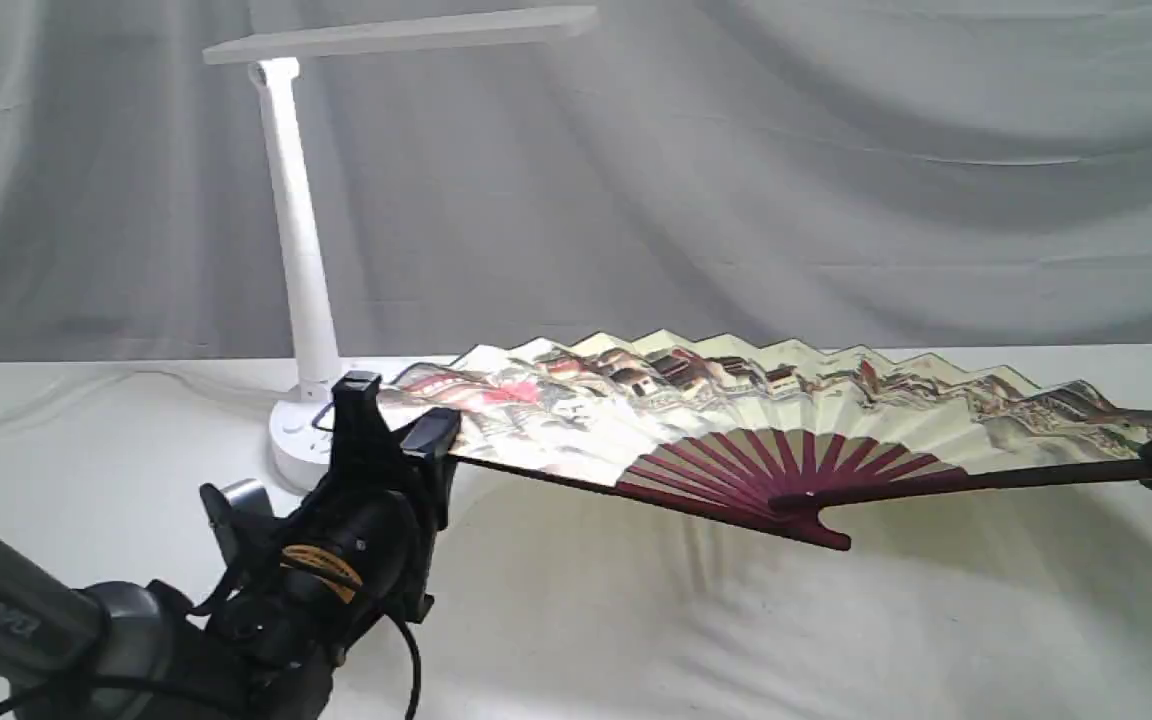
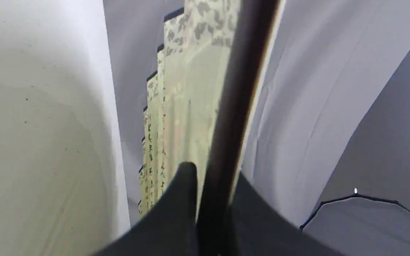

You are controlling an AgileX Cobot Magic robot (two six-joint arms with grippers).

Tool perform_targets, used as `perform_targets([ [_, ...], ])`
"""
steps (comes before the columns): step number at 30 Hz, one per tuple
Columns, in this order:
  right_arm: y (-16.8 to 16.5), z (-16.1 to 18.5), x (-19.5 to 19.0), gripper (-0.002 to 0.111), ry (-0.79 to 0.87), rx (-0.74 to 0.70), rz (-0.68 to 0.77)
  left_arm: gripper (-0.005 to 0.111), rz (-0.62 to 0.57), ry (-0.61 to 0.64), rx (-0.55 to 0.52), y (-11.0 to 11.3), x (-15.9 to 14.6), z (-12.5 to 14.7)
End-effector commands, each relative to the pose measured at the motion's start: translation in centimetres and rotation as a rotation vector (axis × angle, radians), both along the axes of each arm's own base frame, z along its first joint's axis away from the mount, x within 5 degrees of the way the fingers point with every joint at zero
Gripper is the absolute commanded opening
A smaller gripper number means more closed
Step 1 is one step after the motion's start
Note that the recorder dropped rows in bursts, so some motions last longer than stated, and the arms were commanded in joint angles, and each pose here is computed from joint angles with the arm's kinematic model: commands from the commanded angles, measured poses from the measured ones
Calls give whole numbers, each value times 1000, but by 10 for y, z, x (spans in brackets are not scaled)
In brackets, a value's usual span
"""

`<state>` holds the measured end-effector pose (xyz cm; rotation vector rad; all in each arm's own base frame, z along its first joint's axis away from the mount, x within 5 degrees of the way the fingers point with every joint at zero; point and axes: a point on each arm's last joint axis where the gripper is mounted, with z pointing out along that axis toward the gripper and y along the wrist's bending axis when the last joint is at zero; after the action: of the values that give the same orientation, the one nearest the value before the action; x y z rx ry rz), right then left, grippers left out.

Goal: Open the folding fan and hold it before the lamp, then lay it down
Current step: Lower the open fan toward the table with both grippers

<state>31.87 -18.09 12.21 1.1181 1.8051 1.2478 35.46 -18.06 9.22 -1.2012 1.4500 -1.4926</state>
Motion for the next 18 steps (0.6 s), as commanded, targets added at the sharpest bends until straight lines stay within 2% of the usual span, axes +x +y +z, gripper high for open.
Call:
perform_targets([
  [1, -9, -12, -5, 0, 50, -118, -18, 0, 41, -60, -82, -3, 9, 3],
  [9, -10, -25, -4, 0, 83, -141, -18, 0, 55, -27, -92, -6, 17, -19],
  [14, -5, -40, 1, 0, 123, -131, -1, 0, 67, -24, -97, -5, 18, -21],
  [18, 5, -40, 17, 0, 88, -134, 54, 0, 73, -24, -97, -4, 19, -21],
])
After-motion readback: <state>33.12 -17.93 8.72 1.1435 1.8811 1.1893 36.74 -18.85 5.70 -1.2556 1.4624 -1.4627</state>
